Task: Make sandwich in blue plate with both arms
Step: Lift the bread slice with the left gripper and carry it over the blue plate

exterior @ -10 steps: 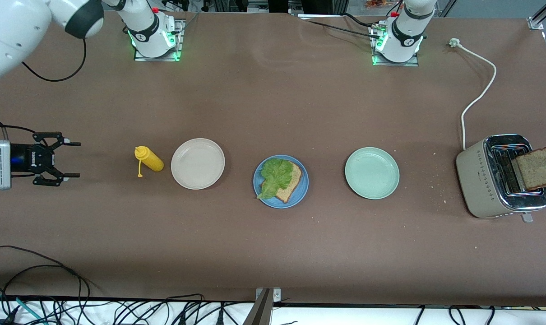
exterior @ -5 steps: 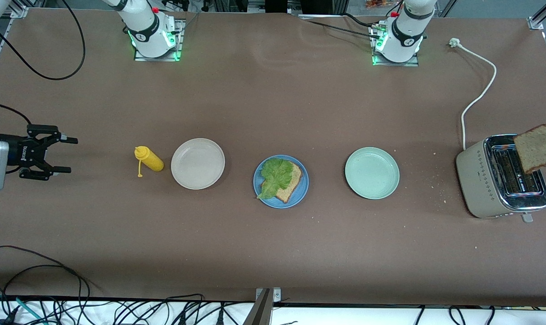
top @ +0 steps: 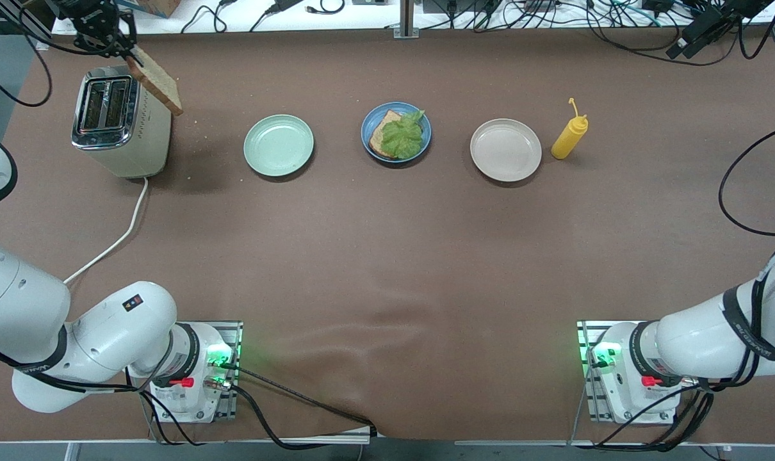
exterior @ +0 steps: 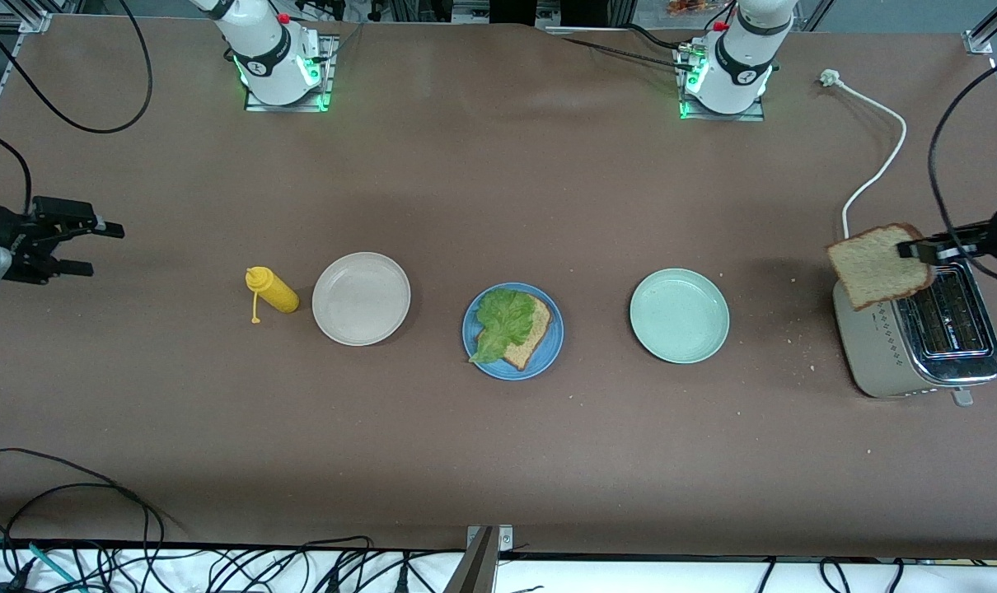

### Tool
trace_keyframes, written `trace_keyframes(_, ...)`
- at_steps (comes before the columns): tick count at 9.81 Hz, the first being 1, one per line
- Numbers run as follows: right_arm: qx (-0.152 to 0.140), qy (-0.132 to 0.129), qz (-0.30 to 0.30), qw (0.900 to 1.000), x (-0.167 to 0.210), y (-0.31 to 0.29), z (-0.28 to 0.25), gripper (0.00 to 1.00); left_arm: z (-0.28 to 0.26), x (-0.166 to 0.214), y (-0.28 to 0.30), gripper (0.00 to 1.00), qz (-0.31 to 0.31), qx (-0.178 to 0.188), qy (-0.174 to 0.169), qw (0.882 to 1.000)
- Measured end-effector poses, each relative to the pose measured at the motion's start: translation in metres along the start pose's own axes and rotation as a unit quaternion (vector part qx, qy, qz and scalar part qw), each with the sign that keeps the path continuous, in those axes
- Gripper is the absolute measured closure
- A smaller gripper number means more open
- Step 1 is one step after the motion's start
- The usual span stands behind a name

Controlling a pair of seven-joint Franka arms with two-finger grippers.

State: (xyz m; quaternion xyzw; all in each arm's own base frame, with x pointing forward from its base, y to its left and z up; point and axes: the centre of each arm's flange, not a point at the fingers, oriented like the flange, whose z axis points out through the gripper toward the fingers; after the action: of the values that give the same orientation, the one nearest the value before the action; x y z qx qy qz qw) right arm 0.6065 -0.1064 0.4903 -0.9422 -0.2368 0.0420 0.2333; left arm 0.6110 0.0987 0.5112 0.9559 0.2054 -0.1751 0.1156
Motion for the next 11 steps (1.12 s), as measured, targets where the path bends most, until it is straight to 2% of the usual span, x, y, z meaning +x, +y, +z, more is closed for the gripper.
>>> trace_keyframes(2,-0.078,-0.033,0.071,0.994,-0.004,-0.054,-0.016,0.00,0.015,-0.010,0.047,0.91,-0.043,-0.028,-0.001,0.999)
trace_keyframes(4,-0.147,-0.046,0.151,0.977,-0.018,-0.092,-0.029,0.00,0.040,-0.020,0.100,0.91,-0.080,-0.063,0.005,0.995)
trace_keyframes(6,-0.209,-0.041,0.202,0.956,-0.014,-0.127,-0.032,0.00,0.065,-0.034,0.154,0.91,-0.112,-0.099,0.031,0.988)
trace_keyframes(7,-0.226,-0.022,0.216,0.950,-0.005,-0.143,-0.032,0.00,0.082,-0.043,0.182,0.91,-0.125,-0.119,0.045,0.984)
trace_keyframes(8,-0.231,-0.005,0.226,0.946,-0.001,-0.148,-0.035,0.00,0.102,-0.053,0.210,0.91,-0.131,-0.134,0.056,0.981)
trace_keyframes(11,-0.216,0.005,0.241,0.946,-0.006,-0.141,-0.037,0.00,0.157,-0.087,0.294,0.91,-0.134,-0.185,0.065,0.971)
